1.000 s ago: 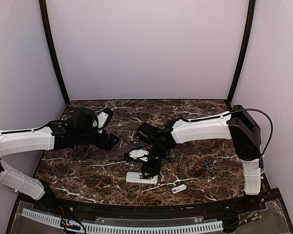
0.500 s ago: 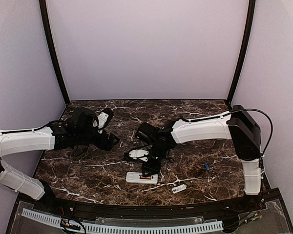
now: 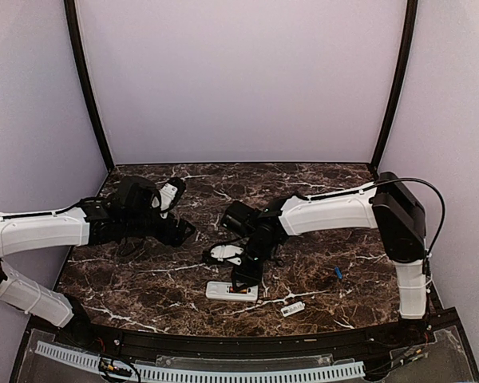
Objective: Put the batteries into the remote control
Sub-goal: Press the battery in the battery compartment.
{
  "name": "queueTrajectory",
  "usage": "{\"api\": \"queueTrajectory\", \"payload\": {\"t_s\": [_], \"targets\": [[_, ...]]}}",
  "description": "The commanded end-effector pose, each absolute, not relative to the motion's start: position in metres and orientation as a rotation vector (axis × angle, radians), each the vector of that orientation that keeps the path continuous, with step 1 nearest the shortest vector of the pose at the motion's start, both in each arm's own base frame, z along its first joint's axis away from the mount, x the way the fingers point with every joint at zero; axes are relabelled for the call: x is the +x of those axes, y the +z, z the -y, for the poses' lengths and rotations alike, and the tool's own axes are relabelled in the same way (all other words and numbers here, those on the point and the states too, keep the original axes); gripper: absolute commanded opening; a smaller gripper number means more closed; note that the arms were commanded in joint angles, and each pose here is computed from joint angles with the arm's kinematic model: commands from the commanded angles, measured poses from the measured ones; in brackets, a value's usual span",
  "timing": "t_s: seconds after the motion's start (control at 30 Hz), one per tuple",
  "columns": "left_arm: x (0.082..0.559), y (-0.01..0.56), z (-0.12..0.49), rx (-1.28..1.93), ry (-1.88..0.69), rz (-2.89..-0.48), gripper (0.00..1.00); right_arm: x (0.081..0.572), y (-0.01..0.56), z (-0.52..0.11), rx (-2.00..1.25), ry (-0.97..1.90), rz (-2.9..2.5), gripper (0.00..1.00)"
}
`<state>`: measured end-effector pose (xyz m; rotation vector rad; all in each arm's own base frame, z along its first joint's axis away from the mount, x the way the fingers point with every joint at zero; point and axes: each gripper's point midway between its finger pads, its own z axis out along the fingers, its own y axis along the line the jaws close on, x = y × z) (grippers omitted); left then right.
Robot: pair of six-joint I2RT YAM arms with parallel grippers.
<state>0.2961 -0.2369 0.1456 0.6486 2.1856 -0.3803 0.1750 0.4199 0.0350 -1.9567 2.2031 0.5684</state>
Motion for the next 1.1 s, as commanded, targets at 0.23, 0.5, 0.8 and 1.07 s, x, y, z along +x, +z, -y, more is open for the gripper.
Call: {"api": "queueTrajectory", "payload": {"t_s": [0.23,0.5,0.8,1.07], "targets": [[0.297,0.144,0.237,0.655,-0.38,-2.181,0.79,0.178,0.027,-0.422,-1.958,0.511,-2.205,0.27],[0.297,0.145,0.237,0.656,-0.384,-2.18,0.79,0.178,0.033,-0.424,-1.953,0.525,-2.2,0.3],[0.297,0.146,0.237,0.656,-0.385,-2.178,0.79,0.178,0.053,-0.427,-1.933,0.548,-2.16,0.36],[0.297,0.146,0.238,0.66,-0.387,-2.175,0.79,0.178,0.068,-0.431,-1.916,0.582,-2.129,0.39]]}}
